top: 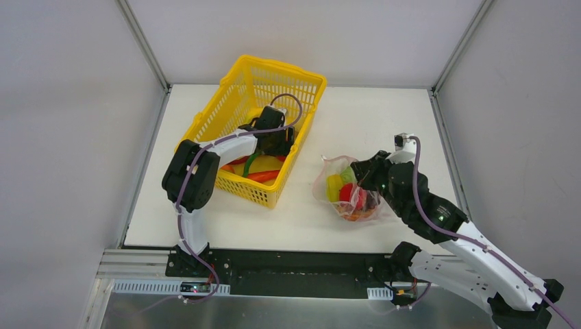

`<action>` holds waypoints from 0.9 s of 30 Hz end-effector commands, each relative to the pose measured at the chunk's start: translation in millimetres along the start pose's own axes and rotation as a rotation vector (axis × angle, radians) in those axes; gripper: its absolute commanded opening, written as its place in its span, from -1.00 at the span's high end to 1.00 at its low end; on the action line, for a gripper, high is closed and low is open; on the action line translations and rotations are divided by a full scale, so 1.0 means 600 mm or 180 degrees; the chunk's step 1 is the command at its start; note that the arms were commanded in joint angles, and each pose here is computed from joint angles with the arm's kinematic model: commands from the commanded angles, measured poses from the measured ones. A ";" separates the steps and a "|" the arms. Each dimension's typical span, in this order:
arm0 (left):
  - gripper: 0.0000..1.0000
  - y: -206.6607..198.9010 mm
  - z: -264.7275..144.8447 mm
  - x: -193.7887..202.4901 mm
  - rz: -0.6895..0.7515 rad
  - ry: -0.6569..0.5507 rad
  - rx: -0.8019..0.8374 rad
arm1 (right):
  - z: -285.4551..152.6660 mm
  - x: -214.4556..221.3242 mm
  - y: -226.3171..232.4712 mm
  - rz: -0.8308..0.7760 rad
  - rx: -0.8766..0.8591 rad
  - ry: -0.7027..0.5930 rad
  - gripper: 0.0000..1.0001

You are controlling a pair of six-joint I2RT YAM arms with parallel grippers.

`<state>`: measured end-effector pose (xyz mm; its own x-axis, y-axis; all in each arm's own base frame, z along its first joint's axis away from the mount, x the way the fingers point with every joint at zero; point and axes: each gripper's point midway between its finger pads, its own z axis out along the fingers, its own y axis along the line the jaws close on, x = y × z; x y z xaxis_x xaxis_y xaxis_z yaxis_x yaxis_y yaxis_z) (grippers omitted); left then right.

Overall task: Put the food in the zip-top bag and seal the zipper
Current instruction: Pick up the fake fruit from the bin.

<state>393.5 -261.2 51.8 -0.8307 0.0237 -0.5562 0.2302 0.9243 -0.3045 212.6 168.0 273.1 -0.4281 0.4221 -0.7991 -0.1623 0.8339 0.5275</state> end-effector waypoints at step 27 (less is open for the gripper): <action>0.70 -0.024 -0.324 -0.100 0.0409 -0.0961 -0.0054 | -0.003 -0.027 0.034 0.0224 -0.0198 -0.0102 1.00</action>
<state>355.5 -220.0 196.8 -0.6751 0.0324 -0.7370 0.3070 0.9208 -0.2407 211.3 172.2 269.7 -0.4492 0.4227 -0.7871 -0.1633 0.8274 0.5374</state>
